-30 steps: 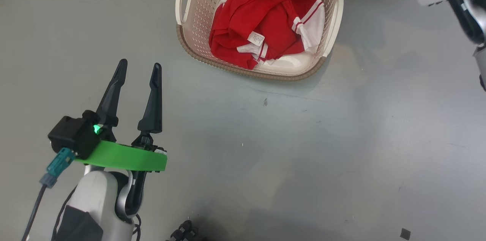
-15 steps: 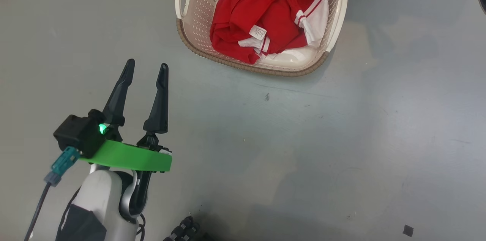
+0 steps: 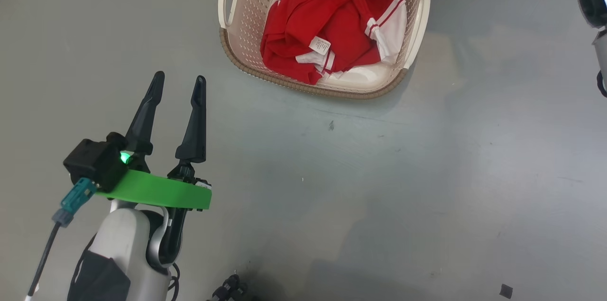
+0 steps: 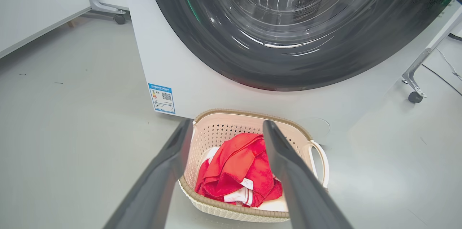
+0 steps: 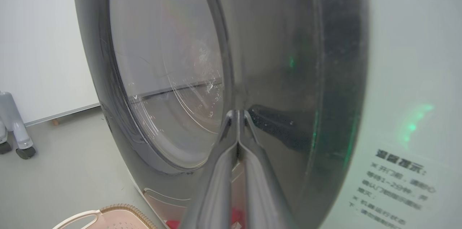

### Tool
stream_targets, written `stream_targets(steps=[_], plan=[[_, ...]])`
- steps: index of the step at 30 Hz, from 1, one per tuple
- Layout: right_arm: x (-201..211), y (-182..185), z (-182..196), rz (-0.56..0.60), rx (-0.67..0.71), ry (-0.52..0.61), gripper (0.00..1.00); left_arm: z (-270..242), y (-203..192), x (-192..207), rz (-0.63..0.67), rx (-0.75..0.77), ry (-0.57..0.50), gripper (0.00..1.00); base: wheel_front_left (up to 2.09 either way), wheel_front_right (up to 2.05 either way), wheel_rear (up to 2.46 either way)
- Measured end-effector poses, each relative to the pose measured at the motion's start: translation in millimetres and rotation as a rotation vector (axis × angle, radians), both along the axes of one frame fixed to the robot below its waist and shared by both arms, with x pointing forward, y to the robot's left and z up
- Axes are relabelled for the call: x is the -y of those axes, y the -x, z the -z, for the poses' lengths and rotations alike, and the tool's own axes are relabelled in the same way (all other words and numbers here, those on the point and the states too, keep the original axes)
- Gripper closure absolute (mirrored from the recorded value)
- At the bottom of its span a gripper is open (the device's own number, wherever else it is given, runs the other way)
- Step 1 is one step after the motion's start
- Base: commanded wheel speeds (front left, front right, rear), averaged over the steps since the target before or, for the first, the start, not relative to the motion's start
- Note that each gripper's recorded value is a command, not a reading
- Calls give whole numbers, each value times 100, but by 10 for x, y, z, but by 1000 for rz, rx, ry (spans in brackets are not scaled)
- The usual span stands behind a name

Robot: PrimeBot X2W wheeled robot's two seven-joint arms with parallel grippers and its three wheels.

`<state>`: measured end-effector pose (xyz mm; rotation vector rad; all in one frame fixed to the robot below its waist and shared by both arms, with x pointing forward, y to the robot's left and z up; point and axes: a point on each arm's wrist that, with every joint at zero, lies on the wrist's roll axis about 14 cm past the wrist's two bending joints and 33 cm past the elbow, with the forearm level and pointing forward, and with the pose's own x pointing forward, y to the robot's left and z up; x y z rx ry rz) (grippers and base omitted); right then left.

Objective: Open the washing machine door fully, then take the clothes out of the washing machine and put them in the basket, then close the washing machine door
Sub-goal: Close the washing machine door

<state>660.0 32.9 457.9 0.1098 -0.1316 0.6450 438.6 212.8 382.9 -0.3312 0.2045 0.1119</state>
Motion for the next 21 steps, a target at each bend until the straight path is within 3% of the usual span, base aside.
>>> stream_targets(steps=[9,21], plan=[[64,233,73,12,-50,39,100,-148,11,-19,-4,32,-7,0,0,0,0],[127,972,214,7,-191,45,100,-382,61,47,42,79,-35,0,0,0,0]])
